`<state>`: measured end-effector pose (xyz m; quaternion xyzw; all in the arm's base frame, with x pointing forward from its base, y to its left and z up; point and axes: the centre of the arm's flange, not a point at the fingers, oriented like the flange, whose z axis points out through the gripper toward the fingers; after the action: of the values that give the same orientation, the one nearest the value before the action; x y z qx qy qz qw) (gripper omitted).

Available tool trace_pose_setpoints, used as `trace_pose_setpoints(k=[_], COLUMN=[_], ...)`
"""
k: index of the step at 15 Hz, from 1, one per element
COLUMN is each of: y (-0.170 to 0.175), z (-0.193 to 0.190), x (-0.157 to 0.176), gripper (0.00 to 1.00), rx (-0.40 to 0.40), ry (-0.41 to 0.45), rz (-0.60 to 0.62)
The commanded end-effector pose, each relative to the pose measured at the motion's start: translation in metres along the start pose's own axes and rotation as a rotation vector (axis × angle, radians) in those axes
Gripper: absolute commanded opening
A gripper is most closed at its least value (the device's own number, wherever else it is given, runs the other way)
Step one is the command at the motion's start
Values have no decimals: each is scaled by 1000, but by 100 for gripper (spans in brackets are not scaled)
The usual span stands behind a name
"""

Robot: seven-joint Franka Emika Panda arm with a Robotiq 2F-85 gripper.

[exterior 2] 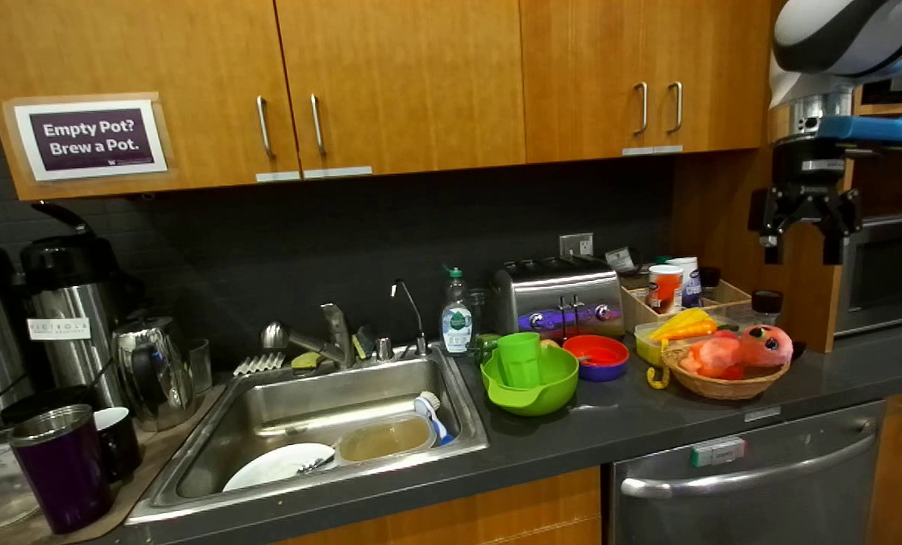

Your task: Pick up the pink bird toy and put it on the kitchen counter

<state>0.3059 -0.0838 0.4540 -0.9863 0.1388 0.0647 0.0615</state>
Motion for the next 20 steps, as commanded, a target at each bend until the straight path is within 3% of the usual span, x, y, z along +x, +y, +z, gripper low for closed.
trace_pose_setpoints(k=[1, 5, 8, 10, 12, 13, 20], y=[3, 1, -3, -8, -13, -7, -9], z=[36, 71, 62, 59, 49, 39, 40], x=[-12, -23, -19, -16, -19, 1, 1], gripper=[100, 100, 100, 100, 100, 100, 100], rx=[11, 26, 23, 42, 13, 28, 30], ry=[93, 162, 210, 190, 98, 138, 121], rz=[98, 246, 327, 318, 293, 292, 301])
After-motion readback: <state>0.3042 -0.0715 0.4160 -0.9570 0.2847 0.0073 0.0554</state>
